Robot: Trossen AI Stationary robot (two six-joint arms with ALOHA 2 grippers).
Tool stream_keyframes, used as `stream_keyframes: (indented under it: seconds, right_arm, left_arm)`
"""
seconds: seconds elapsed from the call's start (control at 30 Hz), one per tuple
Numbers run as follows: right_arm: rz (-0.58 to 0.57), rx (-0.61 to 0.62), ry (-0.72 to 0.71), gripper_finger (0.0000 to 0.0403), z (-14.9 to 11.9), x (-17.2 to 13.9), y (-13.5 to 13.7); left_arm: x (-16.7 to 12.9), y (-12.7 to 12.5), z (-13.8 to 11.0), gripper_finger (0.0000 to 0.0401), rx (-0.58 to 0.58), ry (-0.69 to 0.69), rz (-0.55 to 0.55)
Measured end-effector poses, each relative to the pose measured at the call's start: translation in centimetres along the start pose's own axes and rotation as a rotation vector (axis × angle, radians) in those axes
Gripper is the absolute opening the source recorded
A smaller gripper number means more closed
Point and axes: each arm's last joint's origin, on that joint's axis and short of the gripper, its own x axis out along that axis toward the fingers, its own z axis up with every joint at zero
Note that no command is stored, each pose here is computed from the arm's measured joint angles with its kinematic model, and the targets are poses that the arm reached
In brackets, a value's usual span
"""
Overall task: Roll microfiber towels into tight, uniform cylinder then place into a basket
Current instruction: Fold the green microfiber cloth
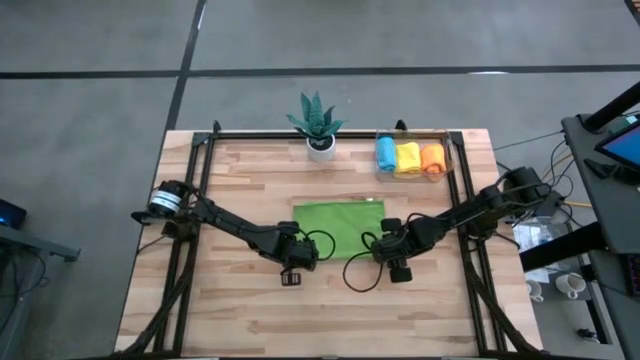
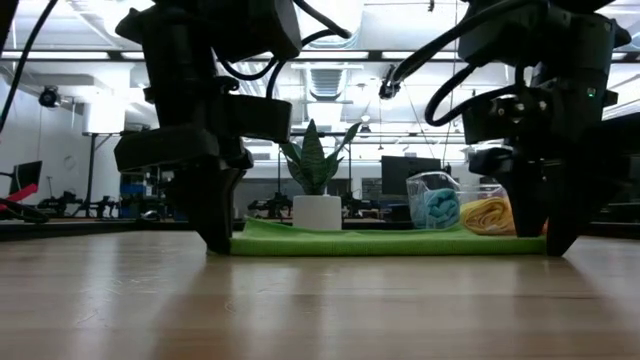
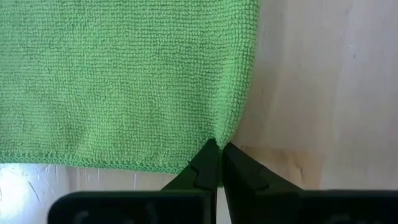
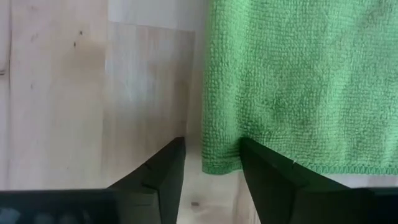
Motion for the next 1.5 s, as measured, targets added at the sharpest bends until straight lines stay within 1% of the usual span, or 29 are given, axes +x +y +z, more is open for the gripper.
stream_keyframes:
  seconds: [0.1, 0.17, 0.3, 0.37, 0.5, 0.63, 0.7, 0.8, 0.93, 1.03, 1.17, 1.23, 1.4, 1.5]
  right_arm:
    - [-0.004, 0.03, -0.006, 0.0132, 0.0, -0.1, 0.0]
    - [-0.003, 0.038, -0.004, 0.0102, 0.0, 0.0, 0.1]
    - [0.0, 0.021, 0.003, 0.0029, -0.1, 0.2, 0.6]
    - [-0.003, 0.013, 0.0, 0.0016, -0.2, 0.1, 0.9]
    - [0.007, 0.011, -0.027, 0.001, -0.3, -0.7, 2.0]
    - [0.133, -0.015, -0.063, 0.0009, -0.4, -2.3, 3.6]
    - [0.158, -0.015, -0.089, 0.0009, -0.3, -3.1, 4.0]
    - [0.168, -0.014, -0.099, 0.0009, -0.1, -3.8, 4.1]
    - [0.181, 0.009, -0.13, 0.0009, 0.5, -4.8, 3.8]
    - [0.139, 0.057, -0.095, 0.0009, 0.3, -4.7, 2.9]
    - [0.102, 0.091, -0.06, 0.0009, -0.1, -4.4, 1.9]
    - [0.08, 0.108, -0.056, 0.0009, -0.1, -4.2, 1.4]
    - [0.067, 0.14, -0.05, 0.0009, -0.1, -4.0, 0.5]
    - [0.035, 0.158, -0.056, 0.0009, 0.0, -3.9, 0.0]
  left_arm:
    - [0.0, 0.0, -0.1, 0.0, -0.03, 0.007, 0.0]
    - [0.0, -0.1, -0.3, 0.0, -0.039, 0.02, -0.013]
    - [0.0, -0.9, -0.6, 0.0, -0.032, 0.025, -0.026]
    - [-0.1, -1.3, -0.7, 0.0, -0.043, 0.021, -0.026]
    - [-0.3, -2.3, -0.9, 0.0, -0.08, 0.003, -0.036]
    - [-1.0, -3.6, -1.2, 0.0, -0.081, -0.01, -0.104]
    - [-1.6, -3.9, -1.4, 0.0, -0.07, -0.01, -0.121]
    - [-2.7, -3.7, -1.3, 0.0, -0.072, -0.035, -0.135]
    - [-3.5, -2.5, -1.1, 0.0, -0.084, -0.035, -0.123]
    - [-3.8, -1.5, -0.8, 0.0, -0.095, -0.041, -0.107]
    - [-3.9, -0.2, -0.2, 0.0, -0.104, -0.063, -0.095]
    - [-3.9, 0.5, 0.0, 0.0, -0.107, -0.062, -0.088]
    - [-3.8, 2.1, 0.5, 0.0, -0.15, -0.069, -0.072]
    - [-4.2, 2.9, 0.8, 0.0, -0.154, -0.102, -0.053]
